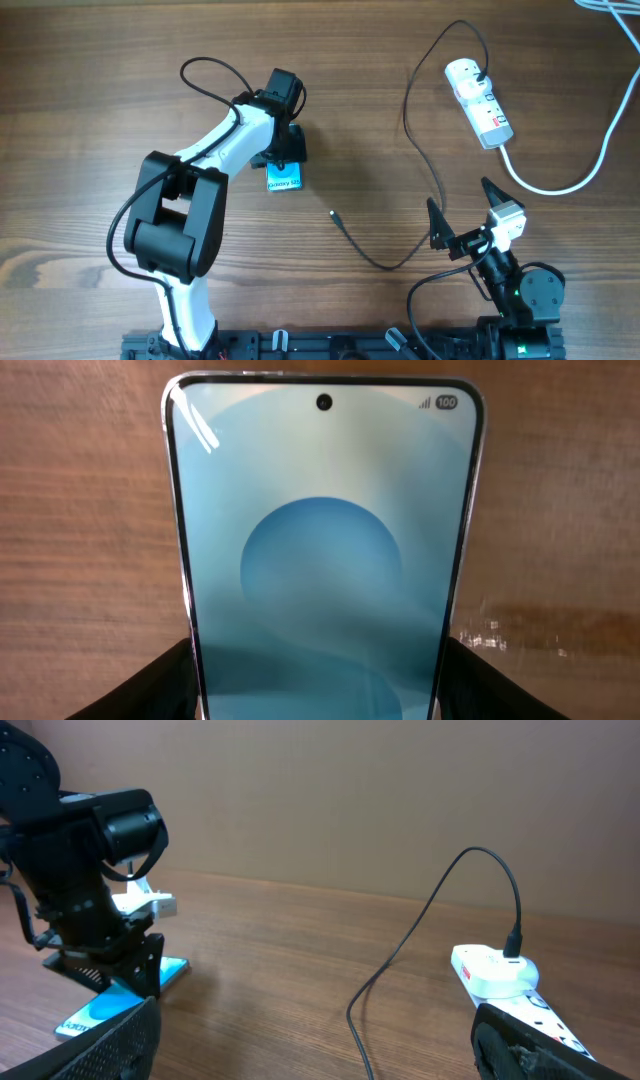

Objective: Plug charger to phone and switch on socket
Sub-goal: 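Move the left gripper over the phone and grasp its top edge, then lift the phone with the left gripper and tilt it upright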

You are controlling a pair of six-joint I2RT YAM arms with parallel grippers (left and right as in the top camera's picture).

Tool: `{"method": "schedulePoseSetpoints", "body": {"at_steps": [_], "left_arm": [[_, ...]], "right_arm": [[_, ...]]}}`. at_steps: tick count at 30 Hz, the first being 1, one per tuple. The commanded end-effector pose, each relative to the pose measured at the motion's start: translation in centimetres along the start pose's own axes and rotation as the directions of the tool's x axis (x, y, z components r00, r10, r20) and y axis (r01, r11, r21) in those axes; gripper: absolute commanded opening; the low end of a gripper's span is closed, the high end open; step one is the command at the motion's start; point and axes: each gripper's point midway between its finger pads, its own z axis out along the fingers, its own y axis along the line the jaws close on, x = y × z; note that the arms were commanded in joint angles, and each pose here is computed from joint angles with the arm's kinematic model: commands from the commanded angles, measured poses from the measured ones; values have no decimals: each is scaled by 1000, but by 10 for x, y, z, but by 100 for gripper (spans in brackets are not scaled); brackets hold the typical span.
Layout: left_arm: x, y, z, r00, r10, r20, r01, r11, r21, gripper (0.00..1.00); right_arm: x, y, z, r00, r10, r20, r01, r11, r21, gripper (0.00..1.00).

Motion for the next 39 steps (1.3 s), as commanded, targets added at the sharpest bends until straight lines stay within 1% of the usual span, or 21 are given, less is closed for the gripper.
{"method": "schedulePoseSetpoints", "body": {"at_steps": [1, 4, 6, 7, 8, 11, 15, 16, 17, 19, 23, 25, 26, 28, 29, 32, 34, 39], "left_arm": [[37, -9, 9, 987, 1, -161, 11, 997, 70, 64], [52, -9, 5, 973, -2, -232, 22, 996, 81, 64], [57, -7, 5, 968, -4, -250, 23, 997, 75, 64], [57, -7, 5, 968, -4, -249, 23, 997, 75, 67], [55, -8, 5, 970, -3, -242, 23, 997, 78, 72], [41, -11, 8, 983, 0, -184, 17, 996, 90, 100], [21, -12, 10, 995, 2, -95, 6, 997, 81, 100], [20, -13, 10, 996, -4, -91, 12, 997, 83, 97], [21, -12, 10, 995, -24, -96, 32, 996, 79, 93], [25, -11, 10, 993, -24, -114, 32, 997, 70, 88], [43, -7, 8, 984, -15, -178, 22, 999, 37, 83], [50, -8, 7, 980, -6, -197, 11, 1000, 27, 83], [54, -9, 7, 978, 1, -207, 4, 1000, 23, 85], [60, -12, 6, 975, 16, -221, -13, 1000, 17, 98], [62, -14, 6, 974, 24, -224, -20, 1000, 17, 100], [66, -20, 6, 975, 36, -218, -36, 999, 5, 100], [62, -15, 7, 982, -6, -188, -3, 999, -45, 100], [51, -20, 9, 990, 5, -139, -9, 1000, -29, 100]], "right_arm": [[-2, -1, 0, 1000, 7, 9, -7, 1000, 5, 100], [-2, -1, 0, 1000, 7, 9, -7, 1000, 5, 100], [-2, -1, 0, 1000, 7, 9, -7, 1000, 5, 100], [-2, -1, 0, 1000, 7, 9, -7, 1000, 5, 100], [-2, -1, 0, 1000, 7, 9, -7, 1000, 5, 100], [-2, -1, 0, 1000, 7, 9, -7, 1000, 5, 100], [-2, -1, 0, 1000, 7, 9, -7, 1000, 5, 100], [-2, -1, 0, 1000, 7, 9, -7, 1000, 5, 100], [-2, -1, 0, 1000, 7, 9, -7, 1000, 5, 100], [-2, -1, 0, 1000, 7, 9, -7, 1000, 5, 100], [-2, -1, 0, 1000, 7, 9, -7, 1000, 5, 100], [-2, -1, 0, 1000, 6, 9, -6, 1000, 5, 100], [-2, -1, 0, 1000, 7, 9, -7, 1000, 5, 100], [-2, -1, 0, 1000, 7, 9, -7, 1000, 5, 100], [-2, -1, 0, 1000, 7, 9, -7, 1000, 5, 100], [-2, -1, 0, 1000, 7, 9, -7, 1000, 5, 100], [-2, -1, 0, 1000, 7, 9, -7, 1000, 5, 100], [-2, -1, 0, 1000, 7, 9, -7, 1000, 5, 100]]}}
